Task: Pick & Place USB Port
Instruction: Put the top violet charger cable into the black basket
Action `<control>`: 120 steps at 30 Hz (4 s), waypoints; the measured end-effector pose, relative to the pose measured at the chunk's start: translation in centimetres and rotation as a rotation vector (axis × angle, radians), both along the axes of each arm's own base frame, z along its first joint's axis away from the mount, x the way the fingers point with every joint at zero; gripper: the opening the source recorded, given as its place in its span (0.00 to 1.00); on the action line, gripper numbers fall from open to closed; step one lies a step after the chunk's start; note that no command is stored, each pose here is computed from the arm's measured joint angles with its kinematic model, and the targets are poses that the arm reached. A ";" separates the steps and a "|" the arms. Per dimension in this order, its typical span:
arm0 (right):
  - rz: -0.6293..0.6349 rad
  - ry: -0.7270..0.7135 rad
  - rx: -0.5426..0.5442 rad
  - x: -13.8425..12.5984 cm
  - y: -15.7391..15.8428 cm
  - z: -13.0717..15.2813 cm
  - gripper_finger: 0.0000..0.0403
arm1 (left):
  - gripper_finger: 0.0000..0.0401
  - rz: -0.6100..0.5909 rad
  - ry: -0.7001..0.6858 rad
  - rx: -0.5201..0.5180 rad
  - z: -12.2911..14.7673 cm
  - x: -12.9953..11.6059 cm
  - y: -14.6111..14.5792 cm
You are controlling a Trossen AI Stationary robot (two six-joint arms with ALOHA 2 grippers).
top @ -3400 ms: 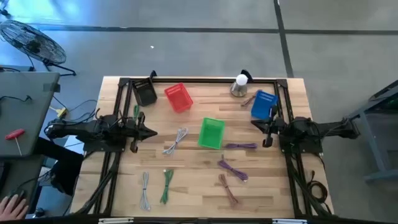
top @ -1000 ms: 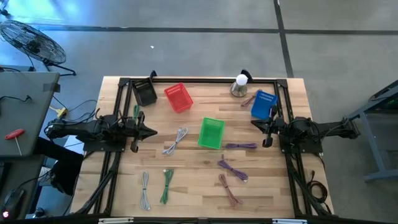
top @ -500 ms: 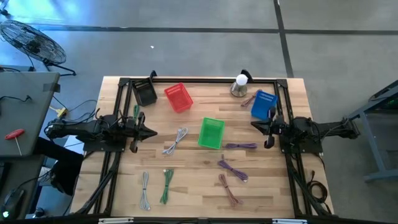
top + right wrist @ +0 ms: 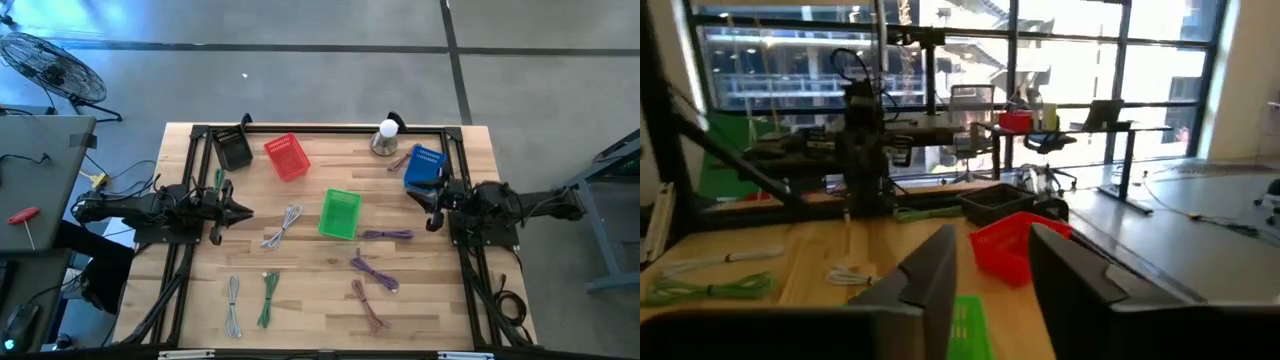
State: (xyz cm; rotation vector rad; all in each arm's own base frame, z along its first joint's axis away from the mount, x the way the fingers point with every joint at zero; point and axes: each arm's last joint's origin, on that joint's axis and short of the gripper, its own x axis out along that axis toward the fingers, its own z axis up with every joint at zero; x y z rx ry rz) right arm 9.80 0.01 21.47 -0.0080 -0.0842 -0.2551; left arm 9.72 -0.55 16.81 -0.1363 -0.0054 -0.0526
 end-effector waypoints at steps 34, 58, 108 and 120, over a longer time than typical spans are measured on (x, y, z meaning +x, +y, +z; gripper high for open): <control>0.346 0.976 0.156 7.9 2.0 6.7 0.49 | 0.42 0.104 -0.017 -0.134 0.2 0.0 0.3; 0.198 1.534 0.164 15.0 2.9 -4.6 0.43 | 0.42 0.059 -0.021 -0.145 0.2 0.0 0.2; 0.173 1.301 0.029 17.6 7.3 3.9 0.03 | 0.42 0.035 -0.278 0.137 2.6 -0.4 0.1; 0.275 0.856 -0.317 20.7 10.2 10.2 0.03 | 0.42 -0.087 -0.371 0.267 3.5 0.6 -0.4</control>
